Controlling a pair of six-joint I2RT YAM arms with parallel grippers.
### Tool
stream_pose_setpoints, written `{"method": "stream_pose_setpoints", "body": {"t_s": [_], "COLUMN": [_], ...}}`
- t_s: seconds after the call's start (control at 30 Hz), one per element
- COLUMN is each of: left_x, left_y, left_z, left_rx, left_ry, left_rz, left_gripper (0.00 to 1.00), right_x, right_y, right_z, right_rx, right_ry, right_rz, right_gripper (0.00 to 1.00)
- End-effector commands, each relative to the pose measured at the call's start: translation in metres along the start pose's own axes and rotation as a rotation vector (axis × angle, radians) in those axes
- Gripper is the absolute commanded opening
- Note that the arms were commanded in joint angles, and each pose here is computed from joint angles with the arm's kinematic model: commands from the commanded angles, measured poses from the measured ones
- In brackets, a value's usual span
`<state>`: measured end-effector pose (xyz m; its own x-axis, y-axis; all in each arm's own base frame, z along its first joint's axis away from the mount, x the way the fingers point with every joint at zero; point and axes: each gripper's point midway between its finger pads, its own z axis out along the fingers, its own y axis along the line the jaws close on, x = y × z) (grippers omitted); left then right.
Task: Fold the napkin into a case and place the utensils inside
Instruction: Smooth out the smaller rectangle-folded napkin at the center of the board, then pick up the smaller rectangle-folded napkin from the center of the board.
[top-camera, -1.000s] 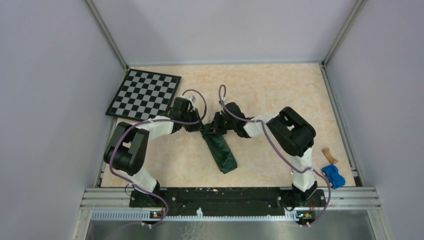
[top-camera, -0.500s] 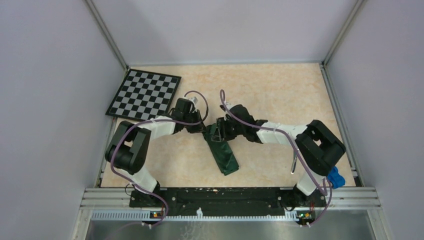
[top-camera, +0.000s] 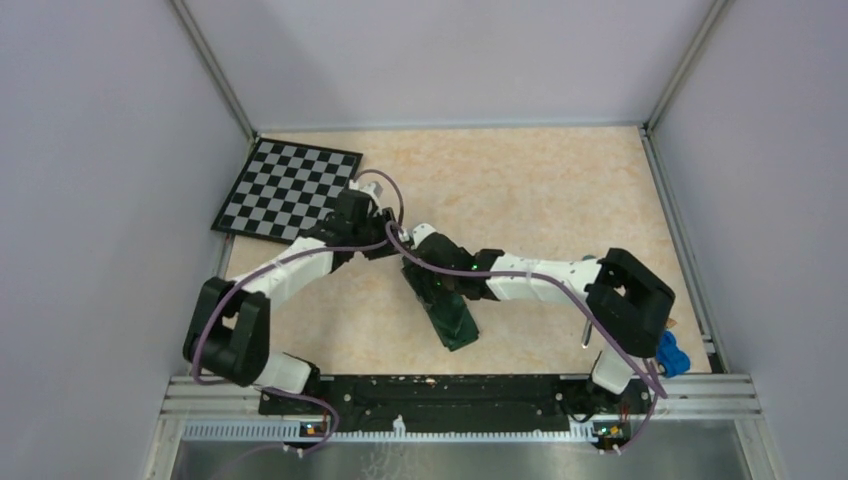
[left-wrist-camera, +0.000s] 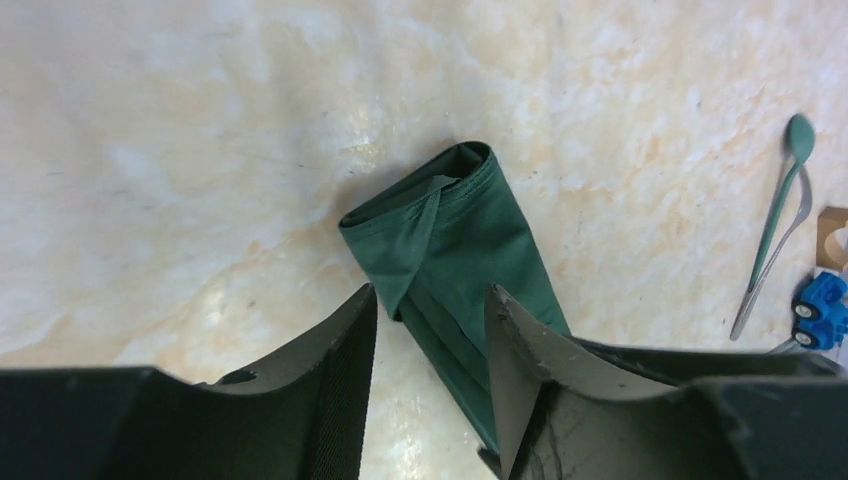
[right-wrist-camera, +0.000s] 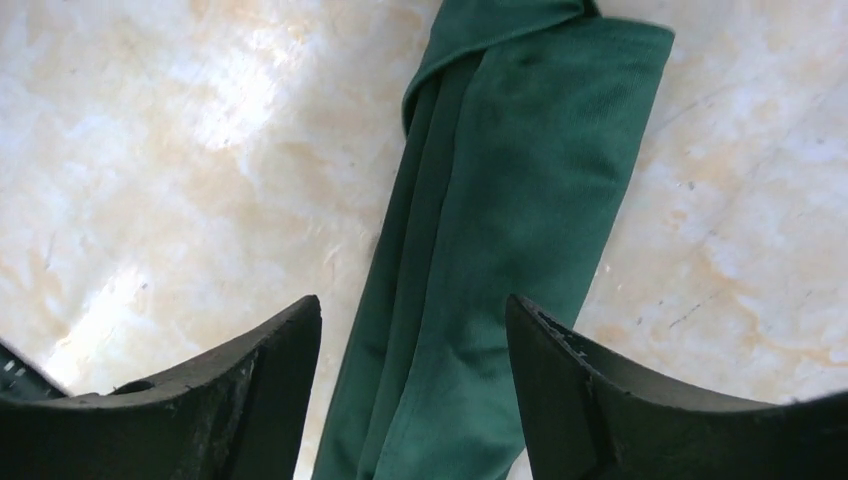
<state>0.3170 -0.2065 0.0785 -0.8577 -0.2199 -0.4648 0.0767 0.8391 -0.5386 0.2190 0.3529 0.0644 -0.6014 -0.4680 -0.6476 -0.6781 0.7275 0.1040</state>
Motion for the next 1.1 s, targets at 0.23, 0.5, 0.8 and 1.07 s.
{"method": "stream_pose_setpoints", "body": {"t_s": [0.23, 0.5, 0.8, 1.07], "left_x": [-0.006, 0.008, 0.006, -0.005], "left_y": [0.034, 0.032, 0.021, 0.008], "left_z": [-0.087, -0.132, -0.165, -0.174], "left_rx": [-0.146, -0.114, -0.069, -0.031], "left_ry": [-0.159, -0.291, -0.388, -0.42], "left_rz": [-0.028, -0.013, -0.004, 0.004], "left_gripper": [0.55, 0.58, 0.6, 0.59], "right_x": [0.011, 0.045, 0.031, -0.029], "right_y": [-0.006, -0.018, -0.016, 0.022], "right_z": [0.026, 0.048, 0.046, 0.021], "right_rx": [0.266, 0.353, 0.372, 0.163], "right_ry": [0.099, 0.208, 0.172, 0.024], "right_rz": [-0.06, -0.029, 0.011, 0.089], "right_gripper": [0.63, 0.47, 0.0, 0.0]}}
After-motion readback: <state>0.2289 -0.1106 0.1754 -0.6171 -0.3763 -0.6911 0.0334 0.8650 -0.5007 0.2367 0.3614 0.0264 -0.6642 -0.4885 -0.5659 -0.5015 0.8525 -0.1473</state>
